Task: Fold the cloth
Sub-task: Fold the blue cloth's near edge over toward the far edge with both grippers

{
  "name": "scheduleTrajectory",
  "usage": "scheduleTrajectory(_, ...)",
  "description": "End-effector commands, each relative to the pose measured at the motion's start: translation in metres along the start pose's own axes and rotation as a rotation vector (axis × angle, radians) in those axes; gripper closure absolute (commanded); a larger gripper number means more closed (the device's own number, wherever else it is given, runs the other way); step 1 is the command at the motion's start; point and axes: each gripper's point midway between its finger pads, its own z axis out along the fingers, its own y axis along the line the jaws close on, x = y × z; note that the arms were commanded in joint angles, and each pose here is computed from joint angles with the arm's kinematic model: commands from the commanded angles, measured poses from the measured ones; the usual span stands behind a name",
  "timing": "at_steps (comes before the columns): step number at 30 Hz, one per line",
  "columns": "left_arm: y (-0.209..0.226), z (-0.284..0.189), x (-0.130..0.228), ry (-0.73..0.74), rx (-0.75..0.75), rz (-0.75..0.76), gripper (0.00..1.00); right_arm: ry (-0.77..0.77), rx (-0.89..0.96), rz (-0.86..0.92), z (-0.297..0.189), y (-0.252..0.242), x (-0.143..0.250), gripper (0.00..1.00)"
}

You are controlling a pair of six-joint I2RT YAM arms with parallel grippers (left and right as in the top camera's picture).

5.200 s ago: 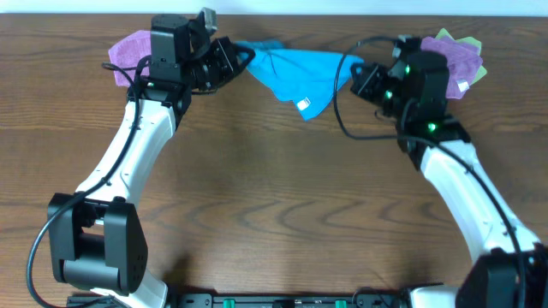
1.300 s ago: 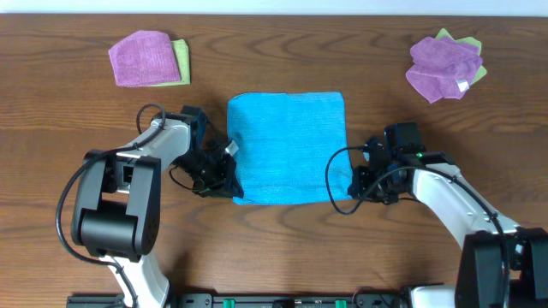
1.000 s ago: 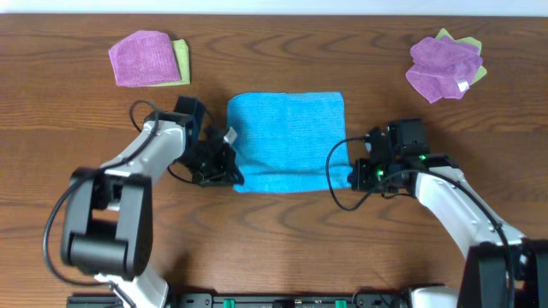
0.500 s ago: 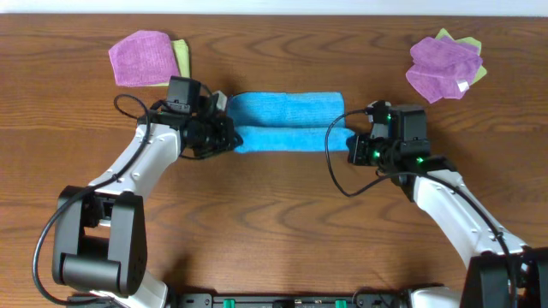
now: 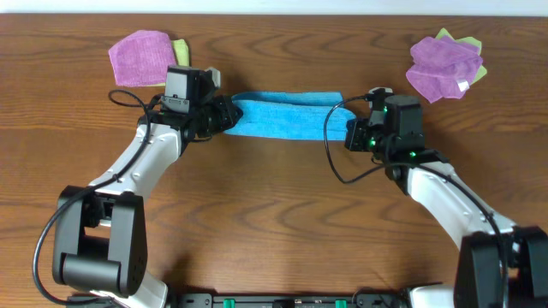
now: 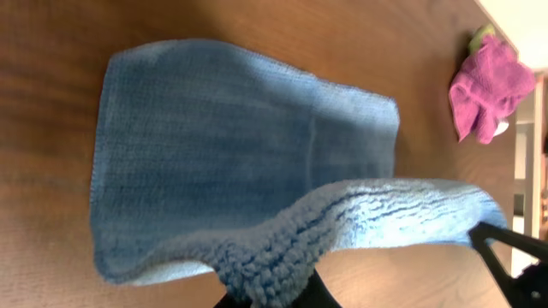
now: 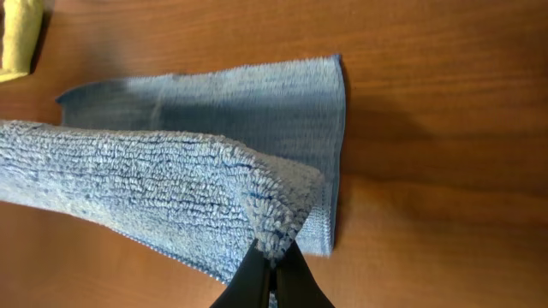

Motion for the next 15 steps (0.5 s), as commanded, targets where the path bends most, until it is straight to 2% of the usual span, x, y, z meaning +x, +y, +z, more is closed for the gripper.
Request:
scheduleTrajectory(1, 0.011, -0.001, -0.012, -0.058, -0.057, -0.032, 0.94, -0.035, 0.043, 0.009, 0.008, -0.005, -0.018, 0.99)
scheduleTrajectory(15, 0.030, 0.035, -0.028, -0.117, -0.044, -0.060, 0.94, -0.040, 0.074, 0.009, 0.047, -0.013, -0.041, 0.99)
